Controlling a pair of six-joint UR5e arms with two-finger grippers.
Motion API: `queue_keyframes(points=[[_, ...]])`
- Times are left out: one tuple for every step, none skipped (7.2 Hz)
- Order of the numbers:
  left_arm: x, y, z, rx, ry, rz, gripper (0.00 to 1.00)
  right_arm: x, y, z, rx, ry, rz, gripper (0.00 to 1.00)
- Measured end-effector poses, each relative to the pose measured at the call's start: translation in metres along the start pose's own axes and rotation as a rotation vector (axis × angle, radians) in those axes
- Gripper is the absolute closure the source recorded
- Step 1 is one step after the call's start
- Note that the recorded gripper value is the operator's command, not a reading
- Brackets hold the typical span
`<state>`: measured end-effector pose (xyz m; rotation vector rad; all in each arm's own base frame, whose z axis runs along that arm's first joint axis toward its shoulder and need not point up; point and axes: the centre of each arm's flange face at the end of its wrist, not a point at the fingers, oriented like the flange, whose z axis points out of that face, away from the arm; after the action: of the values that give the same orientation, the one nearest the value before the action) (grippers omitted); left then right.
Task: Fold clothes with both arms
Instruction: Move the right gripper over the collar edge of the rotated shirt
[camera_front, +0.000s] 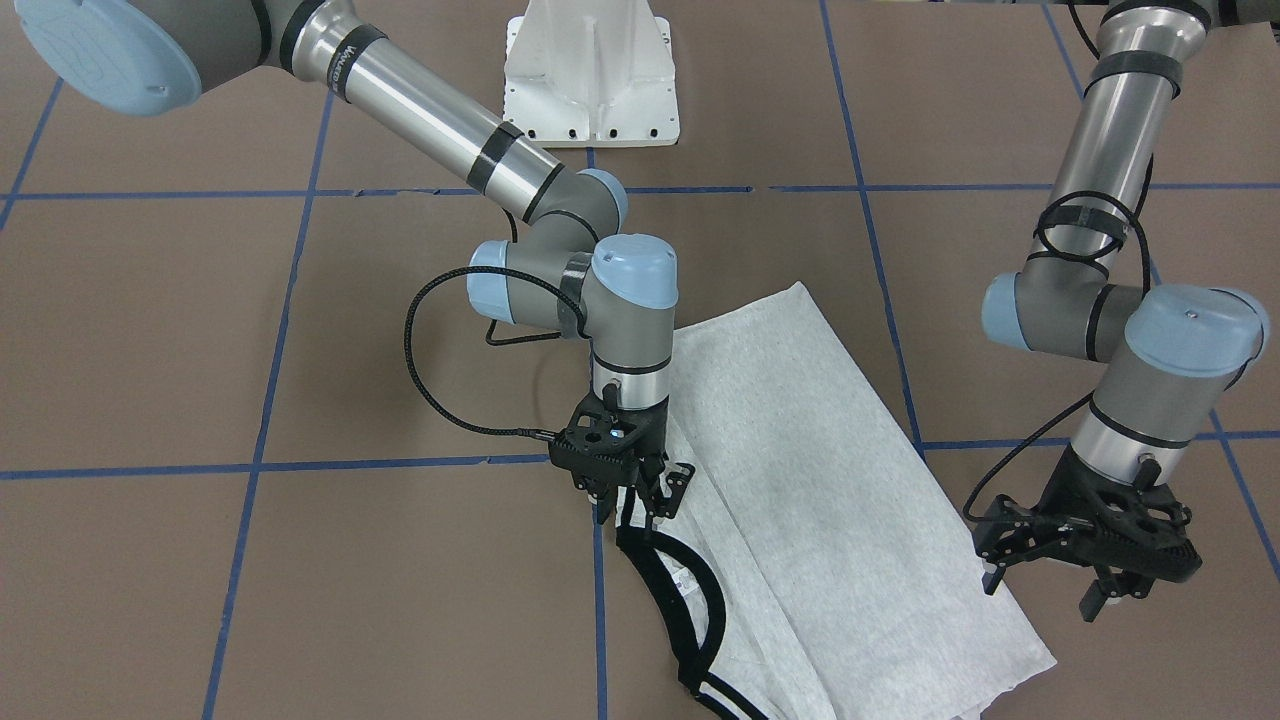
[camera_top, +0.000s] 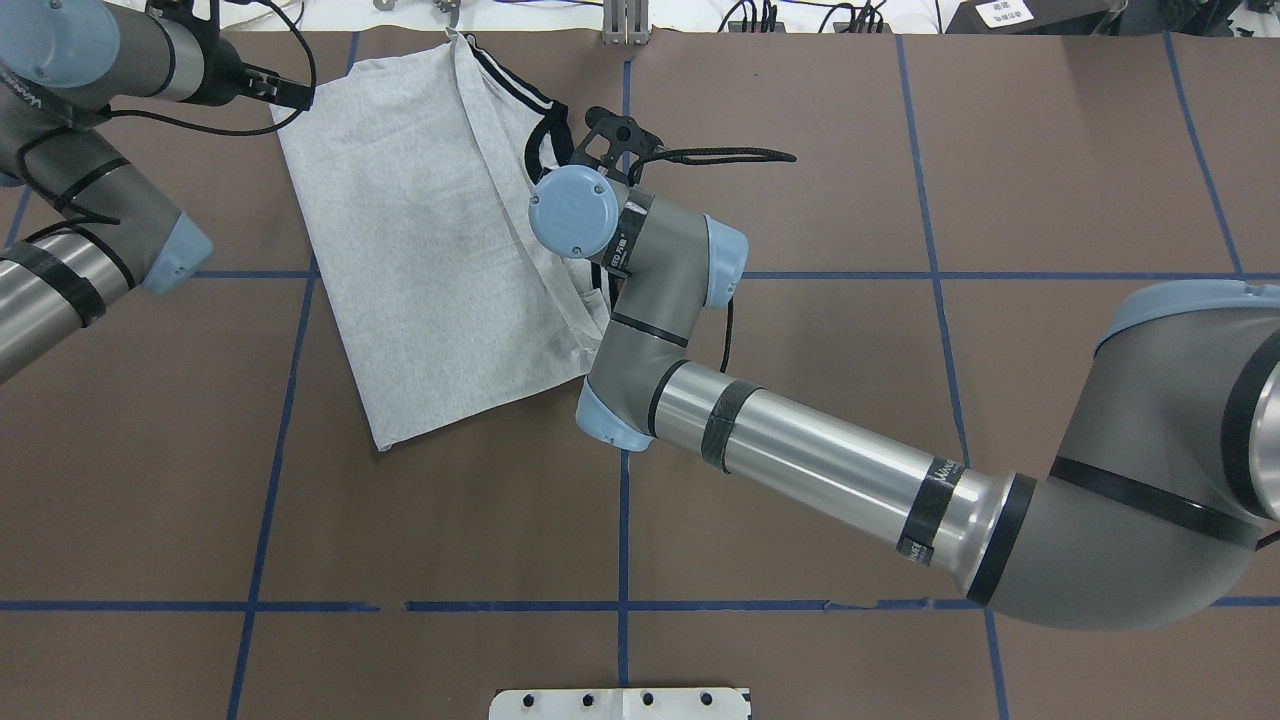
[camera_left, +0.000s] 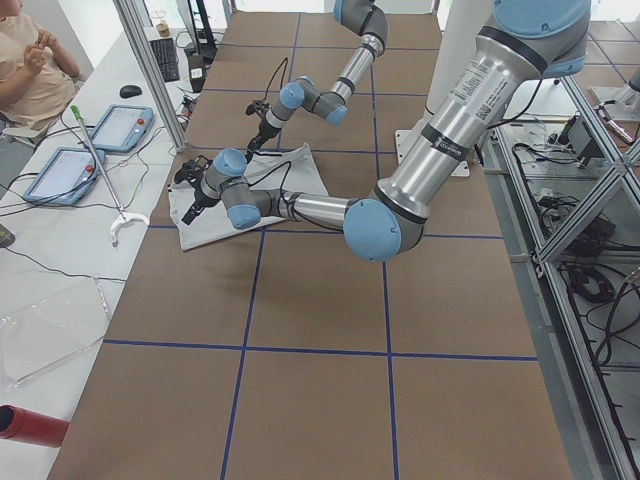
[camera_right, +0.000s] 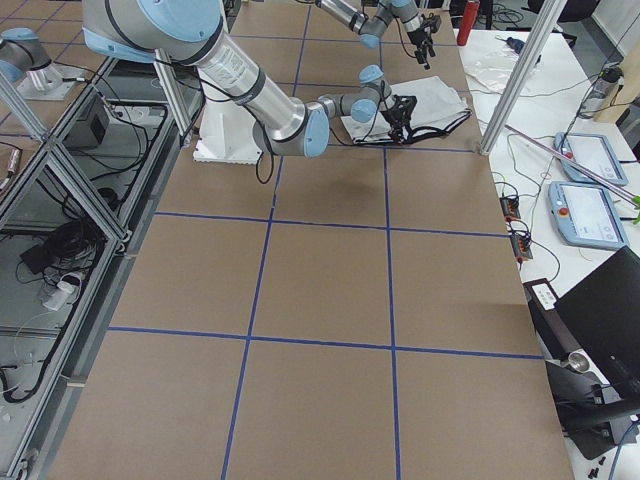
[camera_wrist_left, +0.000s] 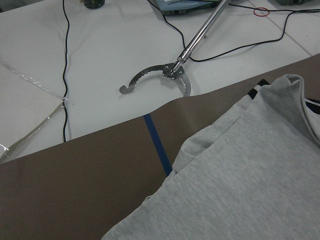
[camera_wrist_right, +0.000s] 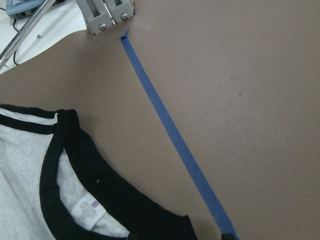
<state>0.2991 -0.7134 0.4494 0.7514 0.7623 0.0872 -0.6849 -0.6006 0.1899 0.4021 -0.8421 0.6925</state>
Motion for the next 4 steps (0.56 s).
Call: queue_keyframes(points=[[-0.0007, 0.0011, 0.0, -0.001, -0.001, 0.0, 0.0, -0.0002, 0.0016, 0.0005, 0.001, 0.002, -0.002, 0.4], [-0.0002, 0.0014, -0.0001, -0.001, 0.0, 0.0, 0.0, 0.0006, 0.0022, 0.0017, 0.001, 0.005, -0.004, 0.41], [0.0, 0.0017, -0.0001, 0.0, 0.001, 0.001, 0.0, 0.0011, 0.0033, 0.0027, 0.001, 0.008, -0.008, 0.41], [0.0006, 0.0025, 0.0003, -0.001, 0.002, 0.001, 0.0, 0.0012, 0.0039, 0.003, 0.001, 0.009, -0.01, 0.46]])
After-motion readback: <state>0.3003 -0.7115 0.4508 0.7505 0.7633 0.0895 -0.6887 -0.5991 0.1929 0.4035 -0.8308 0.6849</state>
